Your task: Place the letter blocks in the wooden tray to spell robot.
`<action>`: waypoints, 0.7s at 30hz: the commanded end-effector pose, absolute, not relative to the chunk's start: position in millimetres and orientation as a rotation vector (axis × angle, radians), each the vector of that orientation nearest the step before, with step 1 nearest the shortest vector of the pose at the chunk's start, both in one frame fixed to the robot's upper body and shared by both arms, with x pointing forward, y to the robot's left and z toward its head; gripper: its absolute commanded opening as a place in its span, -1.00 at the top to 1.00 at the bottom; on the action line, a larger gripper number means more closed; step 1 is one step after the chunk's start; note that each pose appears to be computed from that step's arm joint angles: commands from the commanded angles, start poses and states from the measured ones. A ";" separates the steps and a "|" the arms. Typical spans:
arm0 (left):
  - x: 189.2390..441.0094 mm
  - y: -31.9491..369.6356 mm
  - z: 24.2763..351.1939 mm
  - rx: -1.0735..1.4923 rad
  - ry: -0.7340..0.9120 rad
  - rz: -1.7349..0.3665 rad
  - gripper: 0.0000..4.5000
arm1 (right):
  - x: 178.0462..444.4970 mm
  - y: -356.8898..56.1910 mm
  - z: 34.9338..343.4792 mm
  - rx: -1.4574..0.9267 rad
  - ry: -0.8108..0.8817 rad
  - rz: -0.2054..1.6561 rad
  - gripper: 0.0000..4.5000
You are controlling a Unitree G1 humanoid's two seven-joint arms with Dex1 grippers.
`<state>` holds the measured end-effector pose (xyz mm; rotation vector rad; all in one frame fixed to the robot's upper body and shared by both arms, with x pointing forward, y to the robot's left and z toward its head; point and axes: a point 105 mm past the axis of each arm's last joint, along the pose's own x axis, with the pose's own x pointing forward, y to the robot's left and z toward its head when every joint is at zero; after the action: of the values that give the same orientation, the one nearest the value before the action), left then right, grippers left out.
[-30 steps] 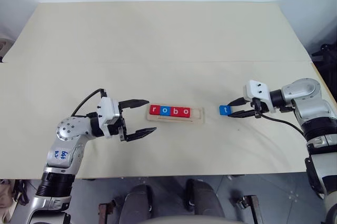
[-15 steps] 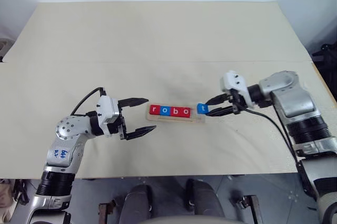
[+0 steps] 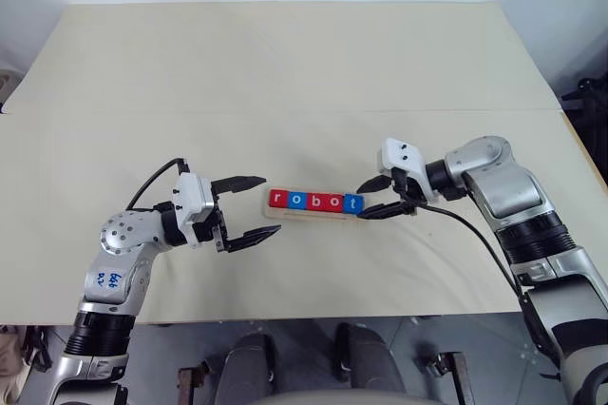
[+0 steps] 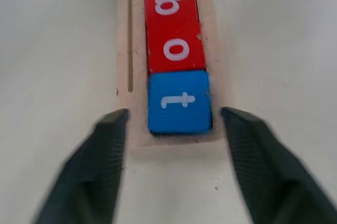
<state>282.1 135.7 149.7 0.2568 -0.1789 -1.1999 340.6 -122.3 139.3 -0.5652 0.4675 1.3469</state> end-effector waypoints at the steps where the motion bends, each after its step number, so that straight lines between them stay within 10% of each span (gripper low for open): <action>1: 278.9 136.2 161.2 0.287 -0.228 -1.190 -1.00 | 338.6 -119.4 152.4 -0.589 0.409 1.360 -0.88; 10: 277.7 139.1 161.7 0.287 -0.222 -1.177 -1.00 | 331.6 -140.5 163.0 -0.569 0.370 1.330 -0.99; 21: 280.8 138.0 164.2 0.287 -0.223 -1.181 -1.00 | 339.0 -147.9 148.5 -0.592 0.360 1.269 0.53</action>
<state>282.2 138.8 155.0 0.2732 -0.1872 -1.1791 335.4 -148.1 144.1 -0.5648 0.3946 1.2839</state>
